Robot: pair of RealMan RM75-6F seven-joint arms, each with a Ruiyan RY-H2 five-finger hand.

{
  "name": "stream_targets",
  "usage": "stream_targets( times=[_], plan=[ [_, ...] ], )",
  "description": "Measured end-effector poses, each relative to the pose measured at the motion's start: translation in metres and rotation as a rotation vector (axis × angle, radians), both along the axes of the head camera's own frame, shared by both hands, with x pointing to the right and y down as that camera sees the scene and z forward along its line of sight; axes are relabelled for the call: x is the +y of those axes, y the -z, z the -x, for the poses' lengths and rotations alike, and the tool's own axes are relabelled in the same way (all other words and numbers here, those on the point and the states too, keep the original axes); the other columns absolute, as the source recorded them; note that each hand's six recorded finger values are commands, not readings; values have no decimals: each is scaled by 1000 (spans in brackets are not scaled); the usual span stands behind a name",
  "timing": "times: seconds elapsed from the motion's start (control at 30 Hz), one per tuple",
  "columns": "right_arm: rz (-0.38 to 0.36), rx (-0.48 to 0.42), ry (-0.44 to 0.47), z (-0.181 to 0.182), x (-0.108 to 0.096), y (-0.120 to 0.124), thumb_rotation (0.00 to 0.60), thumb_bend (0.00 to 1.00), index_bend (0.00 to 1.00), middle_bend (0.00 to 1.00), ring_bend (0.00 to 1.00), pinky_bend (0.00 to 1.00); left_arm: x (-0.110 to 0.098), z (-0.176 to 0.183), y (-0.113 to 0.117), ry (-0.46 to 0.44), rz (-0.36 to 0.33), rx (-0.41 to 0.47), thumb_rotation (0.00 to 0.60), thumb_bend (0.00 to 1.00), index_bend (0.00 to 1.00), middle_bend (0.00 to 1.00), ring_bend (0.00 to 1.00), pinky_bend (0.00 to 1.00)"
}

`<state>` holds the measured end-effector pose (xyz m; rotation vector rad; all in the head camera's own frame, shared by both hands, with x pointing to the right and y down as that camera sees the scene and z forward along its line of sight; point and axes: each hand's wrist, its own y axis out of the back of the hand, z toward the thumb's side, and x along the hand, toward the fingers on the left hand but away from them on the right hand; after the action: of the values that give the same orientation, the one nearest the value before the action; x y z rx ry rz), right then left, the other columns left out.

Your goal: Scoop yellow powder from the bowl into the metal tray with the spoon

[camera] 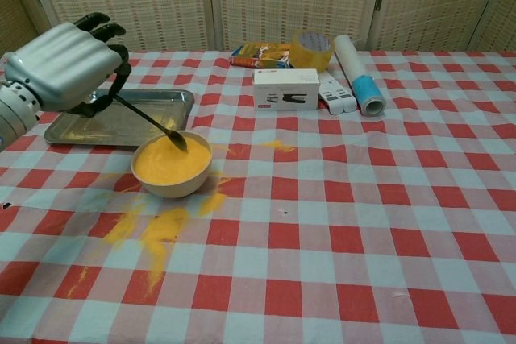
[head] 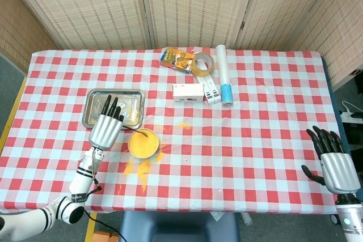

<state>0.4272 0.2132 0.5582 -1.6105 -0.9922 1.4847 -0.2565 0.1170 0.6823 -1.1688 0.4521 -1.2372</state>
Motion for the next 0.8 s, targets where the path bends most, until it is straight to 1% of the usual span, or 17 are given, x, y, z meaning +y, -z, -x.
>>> stream_targets(
  times=[0.23, 0.47, 0.6, 0.8],
  plan=[
    [-4, 3, -3, -1, -1, 0, 600, 163, 0, 0, 0, 0, 5, -8, -3, -33, -9, 2, 600, 568, 774, 307, 66, 44],
    [-1, 2, 3, 1, 0, -1, 600, 163, 0, 0, 0, 0, 14, -1, 0, -22, 34, -20, 600, 568, 774, 313, 73, 44],
    [1, 0, 9, 3, 1, -1, 600, 163, 0, 0, 0, 0, 19, 7, 4, -18, 45, -51, 600, 568, 774, 322, 81, 44],
    [3, -2, 15, 5, 3, -1, 600, 163, 0, 0, 0, 0, 28, 17, 12, 2, 63, -62, 600, 572, 774, 335, 98, 44]
  ],
)
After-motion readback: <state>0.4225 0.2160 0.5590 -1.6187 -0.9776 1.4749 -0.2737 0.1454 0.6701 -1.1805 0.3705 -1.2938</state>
